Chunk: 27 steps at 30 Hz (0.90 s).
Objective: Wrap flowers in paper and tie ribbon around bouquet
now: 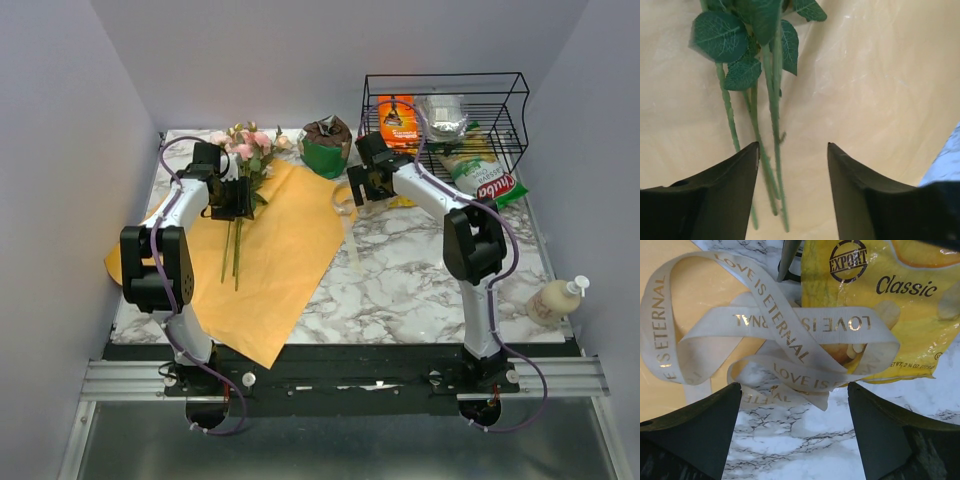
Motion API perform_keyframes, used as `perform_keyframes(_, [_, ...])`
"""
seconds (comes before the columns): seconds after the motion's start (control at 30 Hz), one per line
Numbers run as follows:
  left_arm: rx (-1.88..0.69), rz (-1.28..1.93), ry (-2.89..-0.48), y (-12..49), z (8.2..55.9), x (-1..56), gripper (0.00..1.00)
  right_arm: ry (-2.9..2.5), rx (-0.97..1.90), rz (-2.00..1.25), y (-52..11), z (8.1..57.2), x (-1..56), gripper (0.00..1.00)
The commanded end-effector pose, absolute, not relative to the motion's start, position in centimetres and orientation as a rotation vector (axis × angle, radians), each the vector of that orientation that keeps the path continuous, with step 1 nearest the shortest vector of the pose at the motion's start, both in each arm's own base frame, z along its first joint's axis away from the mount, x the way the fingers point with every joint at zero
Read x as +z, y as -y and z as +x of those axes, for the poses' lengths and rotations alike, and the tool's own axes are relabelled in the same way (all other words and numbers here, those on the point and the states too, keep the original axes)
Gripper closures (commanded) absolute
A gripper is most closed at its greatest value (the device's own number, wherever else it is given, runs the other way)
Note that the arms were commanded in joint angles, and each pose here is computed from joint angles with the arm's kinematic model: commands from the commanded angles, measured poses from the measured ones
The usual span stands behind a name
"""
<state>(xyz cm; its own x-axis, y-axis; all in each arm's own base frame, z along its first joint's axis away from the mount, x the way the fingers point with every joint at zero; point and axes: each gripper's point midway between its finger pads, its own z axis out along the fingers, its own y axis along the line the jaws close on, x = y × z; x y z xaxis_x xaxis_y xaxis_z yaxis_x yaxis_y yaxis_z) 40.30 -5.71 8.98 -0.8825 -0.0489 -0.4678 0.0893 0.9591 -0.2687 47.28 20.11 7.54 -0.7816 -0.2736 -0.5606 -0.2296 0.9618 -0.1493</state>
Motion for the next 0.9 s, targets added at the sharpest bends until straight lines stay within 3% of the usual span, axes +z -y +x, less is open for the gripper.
perform_keyframes(0.0, [-0.335,0.042,-2.578,5.0,40.8,11.2,0.27,-2.486,-0.227,-0.395,-18.8,48.7,7.2,0.06])
perform_keyframes(0.13, [-0.354,0.063,-2.516,5.3,40.8,14.3,0.24,-2.525,-0.264,-0.44,-18.7,48.8,5.9,0.12])
perform_keyframes(0.27, [-0.348,0.097,-2.459,5.3,40.6,16.7,0.2,-2.537,-0.277,-0.442,-18.1,48.2,5.5,0.36])
perform_keyframes(0.47, [-0.36,0.122,-2.461,5.4,39.7,16.5,0.19,-2.527,-0.29,-0.463,-17.3,47.2,6.2,0.62])
perform_keyframes(0.57, [-0.393,0.194,-2.483,6.6,39.0,15.3,0.19,-2.542,-0.295,-0.462,-16.5,46.4,6.0,0.83])
perform_keyframes(0.6, [-0.401,0.239,-2.483,7.4,38.7,15.0,0.19,-2.525,-0.283,-0.444,-16.3,46.3,7.0,0.97])
perform_keyframes(0.87, [-0.313,0.51,-2.474,11.4,40.5,11.0,0.17,-2.516,-0.295,-0.274,-10.0,41.4,9.8,0.99])
